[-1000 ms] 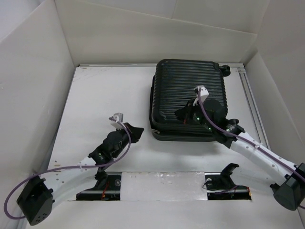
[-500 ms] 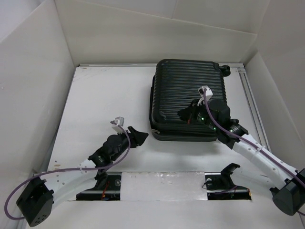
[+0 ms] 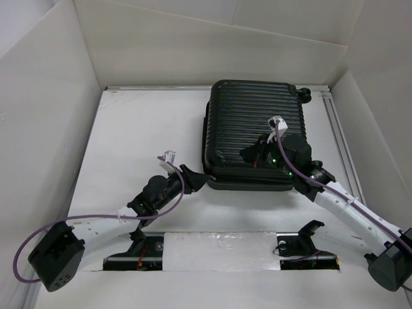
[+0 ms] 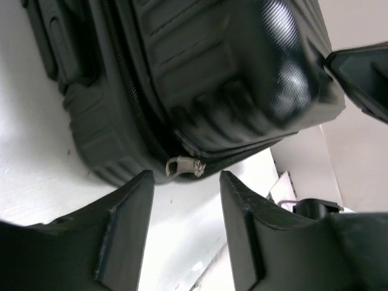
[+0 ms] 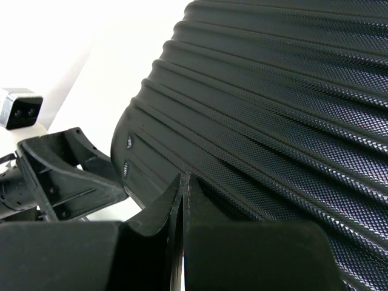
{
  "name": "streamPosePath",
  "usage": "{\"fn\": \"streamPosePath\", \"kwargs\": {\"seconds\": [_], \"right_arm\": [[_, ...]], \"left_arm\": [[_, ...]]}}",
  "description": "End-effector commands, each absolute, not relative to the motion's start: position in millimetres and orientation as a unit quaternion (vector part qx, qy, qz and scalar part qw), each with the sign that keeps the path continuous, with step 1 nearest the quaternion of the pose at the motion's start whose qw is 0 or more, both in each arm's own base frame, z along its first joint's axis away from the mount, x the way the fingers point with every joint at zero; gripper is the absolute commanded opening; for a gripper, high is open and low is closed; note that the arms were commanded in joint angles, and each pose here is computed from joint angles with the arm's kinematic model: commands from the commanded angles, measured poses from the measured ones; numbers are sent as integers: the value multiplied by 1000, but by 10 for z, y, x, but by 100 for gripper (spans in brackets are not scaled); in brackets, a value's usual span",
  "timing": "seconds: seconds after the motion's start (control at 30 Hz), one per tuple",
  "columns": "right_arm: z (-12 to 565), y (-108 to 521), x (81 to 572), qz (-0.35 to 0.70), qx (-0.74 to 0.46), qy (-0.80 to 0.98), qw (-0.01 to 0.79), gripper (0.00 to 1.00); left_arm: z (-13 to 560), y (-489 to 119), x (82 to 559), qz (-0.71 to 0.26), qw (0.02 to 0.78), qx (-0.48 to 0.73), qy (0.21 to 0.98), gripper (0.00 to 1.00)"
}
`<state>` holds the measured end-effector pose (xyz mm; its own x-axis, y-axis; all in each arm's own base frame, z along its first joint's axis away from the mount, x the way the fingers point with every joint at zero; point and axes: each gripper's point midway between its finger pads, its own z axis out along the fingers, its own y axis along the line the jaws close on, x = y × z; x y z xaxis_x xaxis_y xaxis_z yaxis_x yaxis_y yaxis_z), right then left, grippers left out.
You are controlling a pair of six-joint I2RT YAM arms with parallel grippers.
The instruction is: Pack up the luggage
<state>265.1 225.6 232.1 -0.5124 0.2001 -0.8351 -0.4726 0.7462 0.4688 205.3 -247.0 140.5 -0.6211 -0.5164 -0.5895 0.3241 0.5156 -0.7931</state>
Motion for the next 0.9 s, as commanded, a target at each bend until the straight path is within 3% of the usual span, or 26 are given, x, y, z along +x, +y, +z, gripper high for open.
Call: {"fn": "streamPosePath", "kwargs": {"seconds": [0.0, 0.2, 0.27, 0.4, 0.57, 0.73, 0.87], "right_arm": [[1661, 1989, 2578, 268, -80, 863, 421, 2], [1621, 1990, 2555, 267, -86, 864, 417, 2], [1638, 1997, 2567, 269, -86, 862, 421, 2], [1577, 1953, 2552, 265, -82, 865, 418, 2], [1488, 1899, 2549, 256, -76, 871, 413, 2], [1435, 1750, 2579, 244, -51, 876, 414, 1], [1482, 1651, 2587, 239, -34, 872, 425, 0]], "left_arm": [[1781, -2599, 2185, -518, 459, -56, 720, 43], [1775, -2685, 2295, -514, 460, -60, 722, 29], [1755, -2712, 2325, -510, 461, -57, 724, 15], [1731, -2752, 2343, -510, 457, -54, 727, 0], [1749, -2671, 2369, -496, 474, -59, 725, 0], [1646, -2171, 2554, -384, 546, -107, 737, 0], [1418, -1780, 2605, -340, 555, -131, 748, 0]]}}
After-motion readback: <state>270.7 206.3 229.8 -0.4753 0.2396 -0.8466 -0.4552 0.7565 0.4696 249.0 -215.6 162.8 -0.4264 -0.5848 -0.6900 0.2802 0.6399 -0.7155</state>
